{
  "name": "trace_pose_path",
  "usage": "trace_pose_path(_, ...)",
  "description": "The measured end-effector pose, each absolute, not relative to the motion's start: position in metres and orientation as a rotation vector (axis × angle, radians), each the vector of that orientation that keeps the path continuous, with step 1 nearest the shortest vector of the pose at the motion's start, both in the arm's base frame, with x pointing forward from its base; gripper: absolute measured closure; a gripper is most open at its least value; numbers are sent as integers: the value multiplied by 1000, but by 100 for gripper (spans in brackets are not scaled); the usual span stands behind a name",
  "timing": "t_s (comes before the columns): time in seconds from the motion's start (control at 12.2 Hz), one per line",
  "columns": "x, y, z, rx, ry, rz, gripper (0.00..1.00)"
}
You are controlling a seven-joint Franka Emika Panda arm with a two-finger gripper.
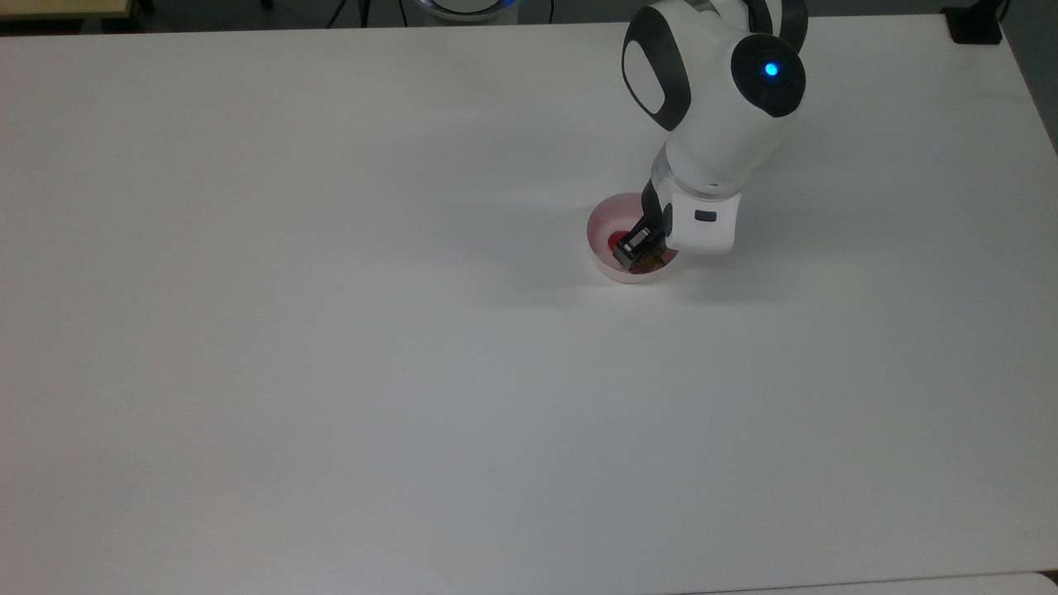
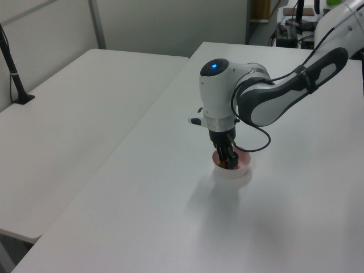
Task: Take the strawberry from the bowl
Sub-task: 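Close the gripper on the red strawberry inside the bowl, then lift the gripped strawberry up out of the pink bowl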
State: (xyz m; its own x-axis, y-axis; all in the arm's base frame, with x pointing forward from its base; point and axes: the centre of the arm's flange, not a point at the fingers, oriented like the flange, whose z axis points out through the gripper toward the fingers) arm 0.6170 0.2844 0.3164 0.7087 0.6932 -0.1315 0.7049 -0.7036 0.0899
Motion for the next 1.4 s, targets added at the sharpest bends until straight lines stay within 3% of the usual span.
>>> trace_pose_path(0.41,617,285,317,2779,1142,-131,57)
trace_pose_path(0.99,619,285,321,2781,1142,-119,58)
trace_pose_path(1.4,616,284,374,2795,1132,-35,58)
